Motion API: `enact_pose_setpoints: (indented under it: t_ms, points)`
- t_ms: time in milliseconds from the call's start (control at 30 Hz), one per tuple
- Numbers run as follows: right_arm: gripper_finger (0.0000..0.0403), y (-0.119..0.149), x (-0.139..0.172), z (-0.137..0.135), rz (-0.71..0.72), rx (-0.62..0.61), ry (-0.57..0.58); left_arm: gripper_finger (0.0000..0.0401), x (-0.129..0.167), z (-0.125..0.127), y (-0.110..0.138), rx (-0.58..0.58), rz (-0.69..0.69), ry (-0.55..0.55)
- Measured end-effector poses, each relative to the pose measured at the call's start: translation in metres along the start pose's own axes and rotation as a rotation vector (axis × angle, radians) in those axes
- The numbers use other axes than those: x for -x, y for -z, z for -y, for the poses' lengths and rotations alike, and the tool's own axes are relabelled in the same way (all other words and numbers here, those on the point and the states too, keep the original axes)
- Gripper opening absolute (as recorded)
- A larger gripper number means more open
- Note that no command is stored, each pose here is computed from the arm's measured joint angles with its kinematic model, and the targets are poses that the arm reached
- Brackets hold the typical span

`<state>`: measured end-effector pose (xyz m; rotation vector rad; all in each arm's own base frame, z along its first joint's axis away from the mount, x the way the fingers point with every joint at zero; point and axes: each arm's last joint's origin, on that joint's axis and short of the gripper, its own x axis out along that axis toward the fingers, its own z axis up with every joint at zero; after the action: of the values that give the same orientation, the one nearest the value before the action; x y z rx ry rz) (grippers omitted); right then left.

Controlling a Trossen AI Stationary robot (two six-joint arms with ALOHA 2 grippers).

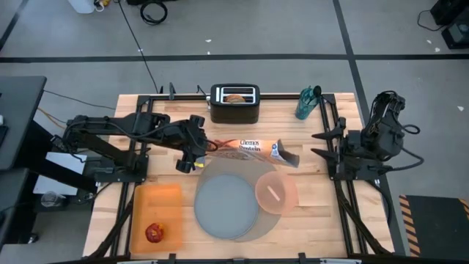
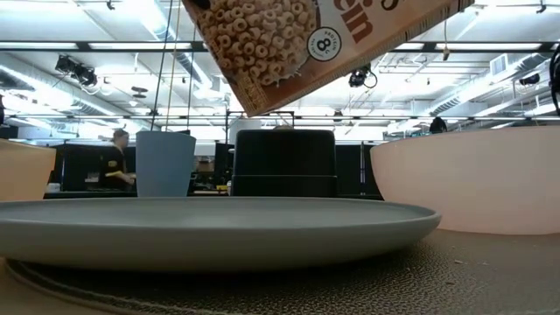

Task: Arrange a breakfast setting
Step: Pour the cereal from the yellow cereal box into the orange bowl

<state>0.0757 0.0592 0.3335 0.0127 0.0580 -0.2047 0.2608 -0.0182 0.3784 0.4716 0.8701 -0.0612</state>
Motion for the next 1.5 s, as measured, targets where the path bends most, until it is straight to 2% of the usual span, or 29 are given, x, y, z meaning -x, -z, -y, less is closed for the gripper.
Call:
enact_pose_setpoints:
  t_ms: [200, 333, 567, 800, 1067, 1367, 1500]
  points:
    - [0.0223, 0.021, -0.006, -0.003, -0.063, -0.127, 0.088, 0.0213, -0.003, 0.013, -0.007, -0.097, 0.005, 0.017]
    - [0.0223, 0.042, -0.013, -0.012, -0.088, -0.147, 0.112, 0.0213, -0.001, 0.020, -0.009, -0.203, -0.019, -0.042]
    - [0.0223, 0.068, -0.021, -0.025, -0.114, -0.146, 0.126, 0.0213, 0.000, 0.025, -0.011, -0.200, -0.011, -0.048]
    - [0.0223, 0.083, -0.024, -0.030, -0.136, -0.179, 0.139, 0.0213, -0.006, 0.034, -0.028, -0.215, -0.021, -0.007]
    - [0.0223, 0.114, -0.027, -0.028, -0.145, -0.214, 0.194, 0.0213, -0.010, 0.036, -0.050, -0.216, -0.171, 0.043]
    - [0.0223, 0.116, -0.027, -0.028, -0.146, -0.204, 0.196, 0.0213, -0.035, 0.037, -0.052, -0.245, -0.332, 0.078]
    - [0.0223, 0.117, -0.027, -0.028, -0.147, -0.193, 0.198, 0.0213, -0.043, 0.038, -0.053, -0.293, -0.352, 0.073]
